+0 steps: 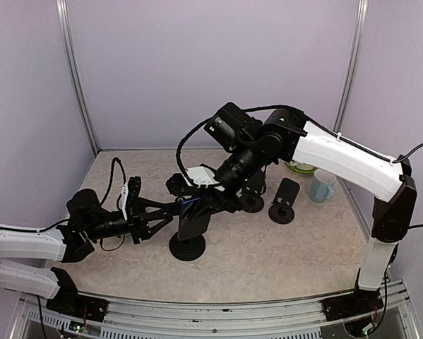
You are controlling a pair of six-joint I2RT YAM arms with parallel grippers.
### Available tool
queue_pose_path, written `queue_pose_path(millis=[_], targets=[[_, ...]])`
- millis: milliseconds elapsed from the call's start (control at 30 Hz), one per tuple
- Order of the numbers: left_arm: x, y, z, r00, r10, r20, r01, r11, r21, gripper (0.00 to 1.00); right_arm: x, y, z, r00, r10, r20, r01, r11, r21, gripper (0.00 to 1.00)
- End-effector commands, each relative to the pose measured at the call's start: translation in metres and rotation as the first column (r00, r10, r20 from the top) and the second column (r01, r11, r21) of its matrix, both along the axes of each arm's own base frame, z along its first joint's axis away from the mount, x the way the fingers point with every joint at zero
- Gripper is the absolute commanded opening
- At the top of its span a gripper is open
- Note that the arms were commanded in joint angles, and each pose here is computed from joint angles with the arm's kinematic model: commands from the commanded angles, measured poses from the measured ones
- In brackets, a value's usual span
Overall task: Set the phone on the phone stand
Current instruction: Pick up the phone stand from the center of the board.
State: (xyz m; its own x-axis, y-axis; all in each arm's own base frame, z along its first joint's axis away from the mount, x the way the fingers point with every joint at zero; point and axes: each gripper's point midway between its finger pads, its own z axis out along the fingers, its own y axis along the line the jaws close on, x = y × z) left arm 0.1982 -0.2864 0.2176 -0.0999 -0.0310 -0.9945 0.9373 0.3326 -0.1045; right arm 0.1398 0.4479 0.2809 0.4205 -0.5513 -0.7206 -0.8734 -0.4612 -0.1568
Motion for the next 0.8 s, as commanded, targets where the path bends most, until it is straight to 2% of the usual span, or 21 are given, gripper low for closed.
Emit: queue_pose_path(millis=[0,133,333,500,767], targets=[[-0.0011,-0.0001,-0.0005,1.0,-0.02,0.009,0.02,1.0,0.003,0.37,-0.0014,-0.0032,0.0248,1.0,-0.002,0.019,0.001,0.997,0.071,0.0],[0.0001,-0.0013,0.0003,1.0,-0.026,0.011,0.026,1.0,0.005,0.35,-0.0016,-0.0029,0.0251,1.0,-0.001,0.017,0.0,0.997,0.072,0.0],[0.0031,-0.0043,0.0016,0.999,-0.033,0.012,0.033,0.999,0.009,0.25,-0.0023,-0.0029,0.0262,1.0,0.002,0.015,-0.003,0.997,0.074,0.0],[0.0031,-0.0062,0.0063,0.999,-0.043,0.021,0.043,0.999,0.002,0.24,-0.0031,-0.0032,0.0219,1.0,0.007,0.008,-0.008,0.998,0.064,0.0],[-0.0002,-0.0083,0.0092,0.997,-0.068,0.022,0.068,0.998,0.013,0.09,-0.0085,-0.0032,0.0264,0.999,0.041,0.003,-0.041,0.995,0.087,0.0]])
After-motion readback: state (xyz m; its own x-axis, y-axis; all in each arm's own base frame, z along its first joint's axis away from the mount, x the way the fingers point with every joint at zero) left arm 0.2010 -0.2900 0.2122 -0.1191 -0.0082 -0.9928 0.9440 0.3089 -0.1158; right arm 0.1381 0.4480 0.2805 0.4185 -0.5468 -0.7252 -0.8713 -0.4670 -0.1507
